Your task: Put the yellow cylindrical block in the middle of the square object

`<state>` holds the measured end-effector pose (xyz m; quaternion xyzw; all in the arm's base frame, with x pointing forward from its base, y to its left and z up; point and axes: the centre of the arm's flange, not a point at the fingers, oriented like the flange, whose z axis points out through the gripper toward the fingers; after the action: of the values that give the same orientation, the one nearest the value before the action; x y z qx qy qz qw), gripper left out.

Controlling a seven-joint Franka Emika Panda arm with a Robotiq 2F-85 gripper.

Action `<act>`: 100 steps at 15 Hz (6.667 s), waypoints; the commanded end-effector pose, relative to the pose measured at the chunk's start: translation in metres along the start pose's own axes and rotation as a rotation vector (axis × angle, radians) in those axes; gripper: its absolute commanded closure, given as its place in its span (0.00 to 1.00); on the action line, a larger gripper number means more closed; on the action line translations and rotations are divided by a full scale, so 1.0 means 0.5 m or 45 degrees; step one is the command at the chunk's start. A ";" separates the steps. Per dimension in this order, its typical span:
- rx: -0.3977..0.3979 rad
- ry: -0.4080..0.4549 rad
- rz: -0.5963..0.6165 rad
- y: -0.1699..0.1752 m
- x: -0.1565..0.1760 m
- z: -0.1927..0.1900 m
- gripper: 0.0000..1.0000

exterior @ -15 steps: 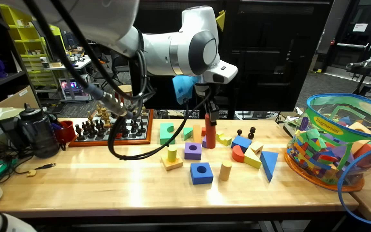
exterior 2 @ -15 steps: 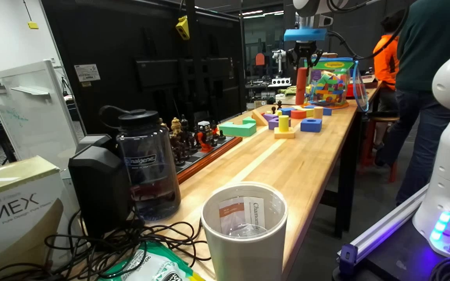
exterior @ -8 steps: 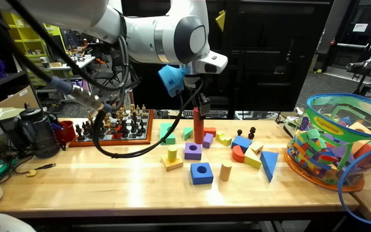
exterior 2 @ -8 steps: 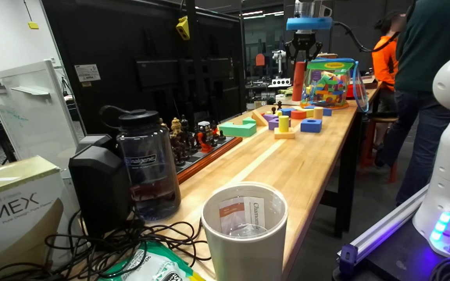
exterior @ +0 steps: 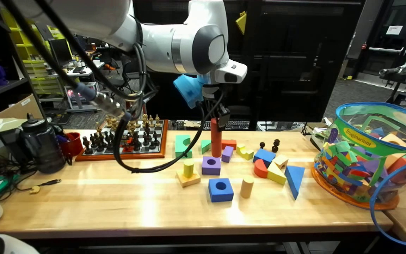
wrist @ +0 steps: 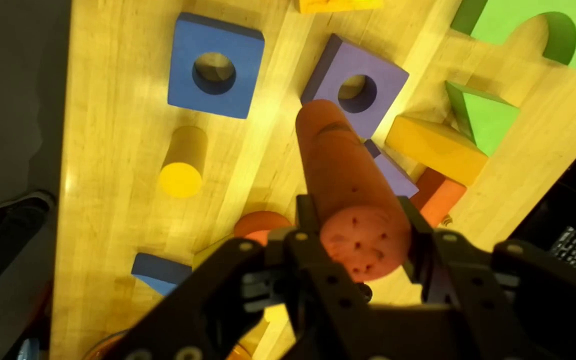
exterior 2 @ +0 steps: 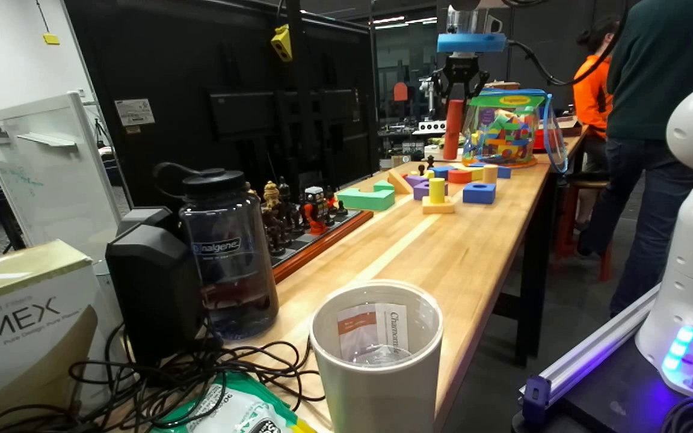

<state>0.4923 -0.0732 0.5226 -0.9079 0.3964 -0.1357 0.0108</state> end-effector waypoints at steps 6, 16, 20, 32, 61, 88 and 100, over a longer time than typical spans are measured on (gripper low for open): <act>0.056 -0.009 -0.021 -0.060 0.040 0.038 0.85; 0.037 -0.048 -0.028 -0.098 0.056 0.110 0.85; 0.033 -0.063 -0.035 -0.106 0.052 0.128 0.85; 0.045 -0.086 -0.029 -0.098 0.033 0.138 0.85; -0.046 -0.194 0.054 -0.113 0.058 0.207 0.85; -0.130 -0.197 0.099 -0.115 0.034 0.280 0.31; -0.104 -0.082 0.025 -0.077 0.009 0.261 0.00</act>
<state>0.5749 -0.0662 0.3898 -0.9048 0.4201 -0.0681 -0.0144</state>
